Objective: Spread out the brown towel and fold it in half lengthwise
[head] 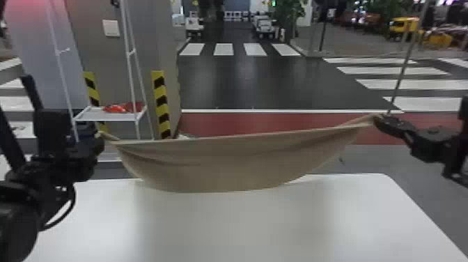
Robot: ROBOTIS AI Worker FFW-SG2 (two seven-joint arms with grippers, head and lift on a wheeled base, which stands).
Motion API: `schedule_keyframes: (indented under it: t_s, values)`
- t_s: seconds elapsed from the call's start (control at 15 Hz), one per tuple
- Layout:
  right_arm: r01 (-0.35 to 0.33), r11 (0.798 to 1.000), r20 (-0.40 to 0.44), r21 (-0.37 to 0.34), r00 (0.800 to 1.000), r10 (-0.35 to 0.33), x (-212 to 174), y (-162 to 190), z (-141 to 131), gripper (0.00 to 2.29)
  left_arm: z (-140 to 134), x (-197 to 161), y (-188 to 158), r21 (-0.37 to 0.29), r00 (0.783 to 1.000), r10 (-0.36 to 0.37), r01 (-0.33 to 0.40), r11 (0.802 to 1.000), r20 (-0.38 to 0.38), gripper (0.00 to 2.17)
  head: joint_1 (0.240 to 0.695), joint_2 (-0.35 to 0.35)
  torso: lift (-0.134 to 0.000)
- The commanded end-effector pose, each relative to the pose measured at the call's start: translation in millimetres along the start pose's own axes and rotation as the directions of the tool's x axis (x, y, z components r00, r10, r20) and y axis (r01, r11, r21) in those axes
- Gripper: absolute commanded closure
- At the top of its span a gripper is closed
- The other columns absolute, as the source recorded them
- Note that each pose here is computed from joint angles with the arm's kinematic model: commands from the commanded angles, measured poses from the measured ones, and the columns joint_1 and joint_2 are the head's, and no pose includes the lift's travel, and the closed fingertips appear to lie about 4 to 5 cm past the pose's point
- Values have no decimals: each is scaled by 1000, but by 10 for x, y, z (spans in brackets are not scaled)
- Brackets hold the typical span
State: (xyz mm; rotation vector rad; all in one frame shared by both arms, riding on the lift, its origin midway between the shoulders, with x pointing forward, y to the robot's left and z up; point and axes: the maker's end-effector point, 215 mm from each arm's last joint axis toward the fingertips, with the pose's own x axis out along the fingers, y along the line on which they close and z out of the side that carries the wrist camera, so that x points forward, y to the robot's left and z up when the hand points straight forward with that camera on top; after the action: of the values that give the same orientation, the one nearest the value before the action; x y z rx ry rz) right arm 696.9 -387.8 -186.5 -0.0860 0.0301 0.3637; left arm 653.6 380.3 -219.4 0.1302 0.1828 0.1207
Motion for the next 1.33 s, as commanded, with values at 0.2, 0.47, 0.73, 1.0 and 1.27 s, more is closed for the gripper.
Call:
schedule_keyframes:
  t_s: [0.2, 0.47, 0.73, 1.0, 1.27]
  values:
    - [-94, 994, -124, 55, 987, 100, -913, 335, -1158, 1956, -1249, -1008, -88, 61, 972, -14, 30, 998, -233, 1447, 540, -20, -125]
    - [-94, 990, -185, 109, 976, 113, -1582, 377, -1656, 1956, -1822, -1767, -124, 117, 916, 8, 42, 992, -400, 1447, 695, -31, -125]
    - [-78, 987, -176, 137, 979, 102, -2208, 343, -1755, 1956, -2145, -2325, -128, 146, 851, 37, 47, 988, -524, 1447, 695, -76, -125]
    - [-48, 986, -165, 157, 984, 74, -2652, 304, -1760, 1956, -2297, -2785, -98, 159, 795, 58, 49, 986, -604, 1447, 695, -123, -125]
    - [-39, 988, -186, 149, 980, 67, -2583, 247, -1798, 1956, -2131, -2729, -177, 139, 823, 37, 52, 989, -567, 1447, 695, -168, -125]
